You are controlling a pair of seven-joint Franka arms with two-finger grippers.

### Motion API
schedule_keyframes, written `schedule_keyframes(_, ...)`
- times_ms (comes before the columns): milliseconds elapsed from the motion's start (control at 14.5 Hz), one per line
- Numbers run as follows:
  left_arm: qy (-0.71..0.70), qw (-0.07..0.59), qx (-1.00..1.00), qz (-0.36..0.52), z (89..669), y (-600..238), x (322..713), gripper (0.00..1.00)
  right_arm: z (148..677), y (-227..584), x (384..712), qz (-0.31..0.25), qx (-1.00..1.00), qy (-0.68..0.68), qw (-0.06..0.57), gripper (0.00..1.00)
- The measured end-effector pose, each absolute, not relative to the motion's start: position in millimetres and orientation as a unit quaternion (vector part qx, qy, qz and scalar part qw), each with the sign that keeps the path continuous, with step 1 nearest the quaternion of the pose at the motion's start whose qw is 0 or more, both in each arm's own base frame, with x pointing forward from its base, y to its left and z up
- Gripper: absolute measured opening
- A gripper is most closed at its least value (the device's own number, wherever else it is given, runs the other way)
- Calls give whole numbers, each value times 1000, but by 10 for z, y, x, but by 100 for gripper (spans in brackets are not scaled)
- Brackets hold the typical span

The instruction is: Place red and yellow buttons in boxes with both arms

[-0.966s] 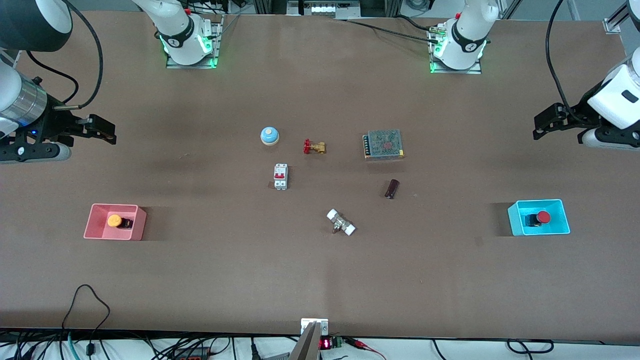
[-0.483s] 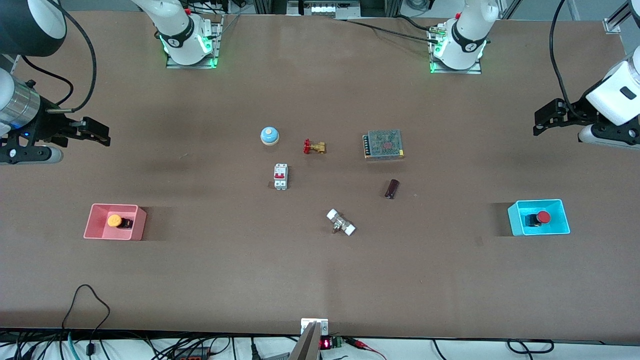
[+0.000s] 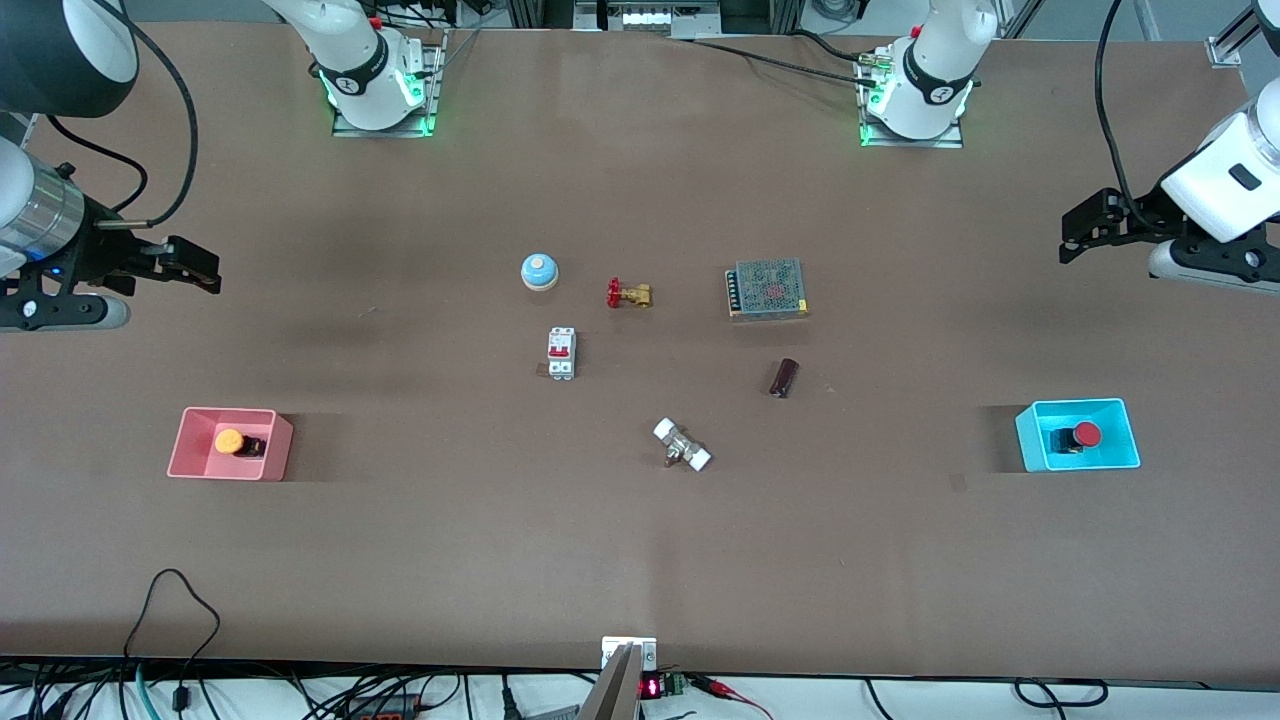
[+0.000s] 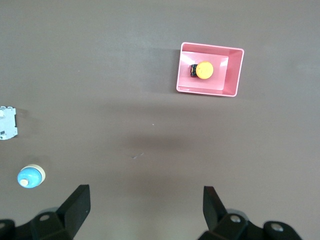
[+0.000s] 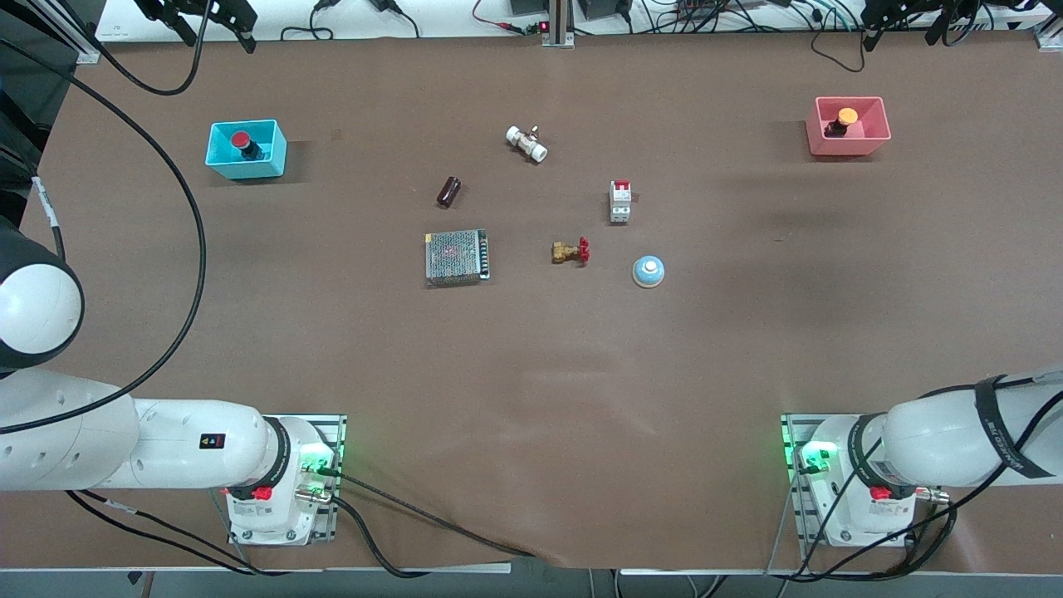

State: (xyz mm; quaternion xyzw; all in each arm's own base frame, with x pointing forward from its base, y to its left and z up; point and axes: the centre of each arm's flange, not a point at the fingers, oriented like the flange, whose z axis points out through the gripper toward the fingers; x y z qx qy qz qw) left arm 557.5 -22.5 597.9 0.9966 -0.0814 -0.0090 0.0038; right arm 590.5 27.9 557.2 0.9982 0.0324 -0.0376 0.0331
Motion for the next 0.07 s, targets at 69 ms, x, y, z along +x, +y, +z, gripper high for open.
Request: schedule_keyframes(69,-81,4,997,-9,5979,-225,5575,100,5572,307,5904,-37,998,36,35,100)
